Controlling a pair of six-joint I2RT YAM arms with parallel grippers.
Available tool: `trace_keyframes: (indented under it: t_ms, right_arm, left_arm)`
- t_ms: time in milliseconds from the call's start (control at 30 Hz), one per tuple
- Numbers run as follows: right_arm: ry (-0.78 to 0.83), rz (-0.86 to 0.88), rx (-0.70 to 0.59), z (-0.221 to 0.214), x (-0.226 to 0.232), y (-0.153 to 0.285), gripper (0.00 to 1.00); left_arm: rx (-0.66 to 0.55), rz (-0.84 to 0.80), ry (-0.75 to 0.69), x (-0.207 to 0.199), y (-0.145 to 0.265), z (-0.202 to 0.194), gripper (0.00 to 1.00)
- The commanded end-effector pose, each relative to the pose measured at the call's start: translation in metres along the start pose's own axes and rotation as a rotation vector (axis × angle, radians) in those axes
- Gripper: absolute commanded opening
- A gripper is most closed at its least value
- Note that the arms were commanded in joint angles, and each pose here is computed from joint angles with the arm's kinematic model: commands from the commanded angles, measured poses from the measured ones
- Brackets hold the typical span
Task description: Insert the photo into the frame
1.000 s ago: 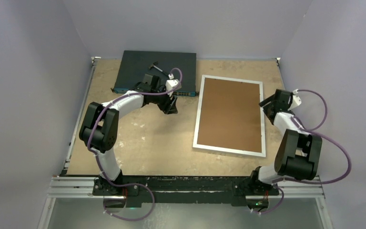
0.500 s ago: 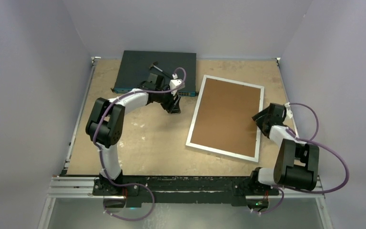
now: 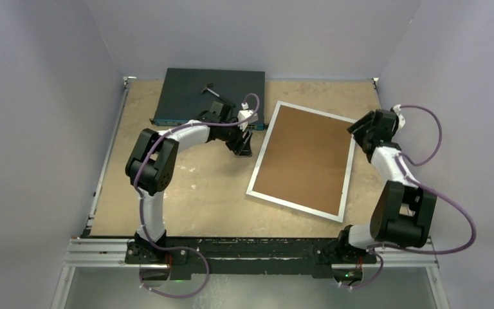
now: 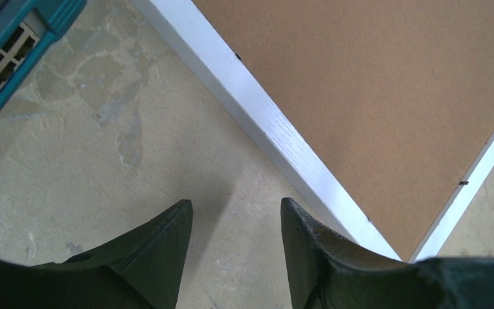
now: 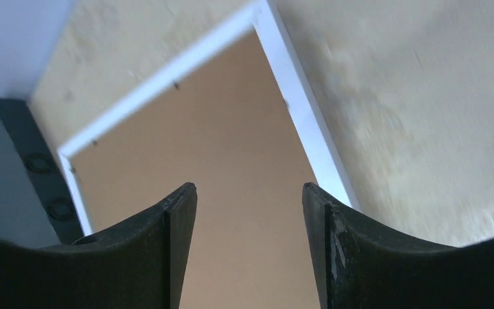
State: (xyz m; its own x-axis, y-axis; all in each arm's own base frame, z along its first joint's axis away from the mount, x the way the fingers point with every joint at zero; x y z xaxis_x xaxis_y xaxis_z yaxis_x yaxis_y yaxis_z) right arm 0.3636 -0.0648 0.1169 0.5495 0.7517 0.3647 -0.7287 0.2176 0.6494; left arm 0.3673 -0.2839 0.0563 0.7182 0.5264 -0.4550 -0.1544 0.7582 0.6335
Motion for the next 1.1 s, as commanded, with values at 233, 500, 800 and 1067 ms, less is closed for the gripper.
trace_keyframes:
  t_ms: [233, 500, 800, 1067]
  right_arm:
    - [0.025, 0.124, 0.049, 0.022, 0.013, -0.065, 0.50]
    - [-0.003, 0.109, 0.024, 0.031, 0.010, -0.074, 0.39]
    - [-0.011, 0.095, 0.047, 0.026, 0.006, -0.086, 0.37]
    - [-0.007, 0.058, 0.065, 0.018, -0.003, -0.091, 0.37]
  left_arm:
    - [-0.047, -0.014, 0.000, 0.001, -0.019, 0.018, 0.47]
    - [-0.031, -0.016, 0.002, 0.005, -0.031, 0.012, 0.39]
    - [-0.009, -0.014, 0.003, 0.010, -0.038, 0.002, 0.34]
    - [0.004, -0.018, -0.002, 0.009, -0.042, -0.002, 0.34]
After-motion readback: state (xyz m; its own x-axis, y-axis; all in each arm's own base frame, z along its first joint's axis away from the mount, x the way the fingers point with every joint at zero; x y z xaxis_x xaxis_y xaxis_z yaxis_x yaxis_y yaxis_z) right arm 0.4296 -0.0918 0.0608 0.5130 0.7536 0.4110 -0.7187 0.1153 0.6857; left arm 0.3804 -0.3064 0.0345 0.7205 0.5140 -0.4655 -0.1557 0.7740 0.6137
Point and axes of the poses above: each gripper's point midway between its finger pads, its own y axis back along the fingers, its own x axis along the line the jaws close on, z = x × y, the point moved 1 cm from there along y, back along the fingers, and after that the axes turned 9 degrees about y, right-handed, at the moved point
